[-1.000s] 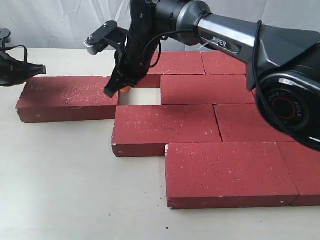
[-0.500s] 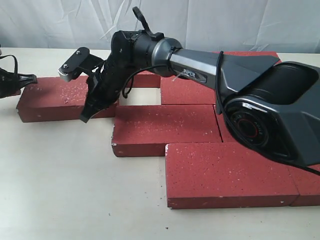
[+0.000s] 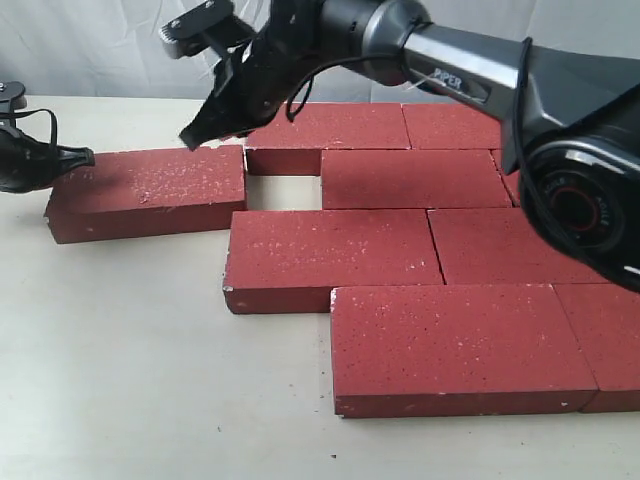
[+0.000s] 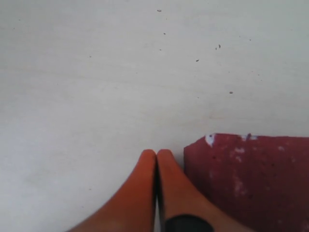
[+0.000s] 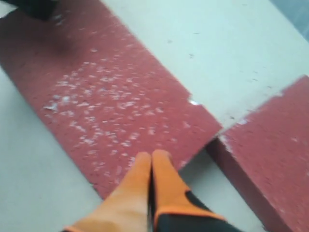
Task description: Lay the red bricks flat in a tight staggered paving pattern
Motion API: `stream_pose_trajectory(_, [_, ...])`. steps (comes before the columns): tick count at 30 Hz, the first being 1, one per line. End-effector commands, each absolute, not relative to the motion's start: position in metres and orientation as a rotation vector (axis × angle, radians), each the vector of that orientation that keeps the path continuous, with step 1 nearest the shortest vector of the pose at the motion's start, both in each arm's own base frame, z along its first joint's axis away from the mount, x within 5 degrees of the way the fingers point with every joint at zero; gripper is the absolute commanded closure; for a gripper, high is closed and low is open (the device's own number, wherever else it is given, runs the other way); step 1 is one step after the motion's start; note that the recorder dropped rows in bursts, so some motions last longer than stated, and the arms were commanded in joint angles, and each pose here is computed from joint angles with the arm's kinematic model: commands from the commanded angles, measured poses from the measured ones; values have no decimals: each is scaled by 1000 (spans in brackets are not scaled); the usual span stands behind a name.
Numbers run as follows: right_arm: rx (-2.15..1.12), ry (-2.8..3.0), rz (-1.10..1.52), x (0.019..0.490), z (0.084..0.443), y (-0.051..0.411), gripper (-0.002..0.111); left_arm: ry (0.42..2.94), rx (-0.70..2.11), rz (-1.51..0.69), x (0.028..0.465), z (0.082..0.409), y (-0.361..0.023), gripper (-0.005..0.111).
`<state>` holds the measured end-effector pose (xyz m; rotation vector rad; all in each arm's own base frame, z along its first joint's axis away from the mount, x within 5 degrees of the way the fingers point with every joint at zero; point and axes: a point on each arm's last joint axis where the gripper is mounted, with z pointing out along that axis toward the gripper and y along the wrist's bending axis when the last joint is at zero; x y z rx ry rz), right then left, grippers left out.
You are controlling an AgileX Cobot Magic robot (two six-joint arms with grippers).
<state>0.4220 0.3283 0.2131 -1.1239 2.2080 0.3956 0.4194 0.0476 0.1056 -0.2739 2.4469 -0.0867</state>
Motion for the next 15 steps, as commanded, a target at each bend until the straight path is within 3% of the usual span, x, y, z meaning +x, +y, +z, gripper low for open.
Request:
stream_pose_trajectory(1, [-1022,2328,352,440,196,304,109,2434,-280,-87,422,108,46,107])
stream_pose_trajectory(8, [-1043,2384,322,446,150,307,109,2435,-279,-89,422,108,46,107])
stream_pose_trajectory(15, [-1024,2380,320,450,129,309,109,2435,-279,-89,422,108,46,107])
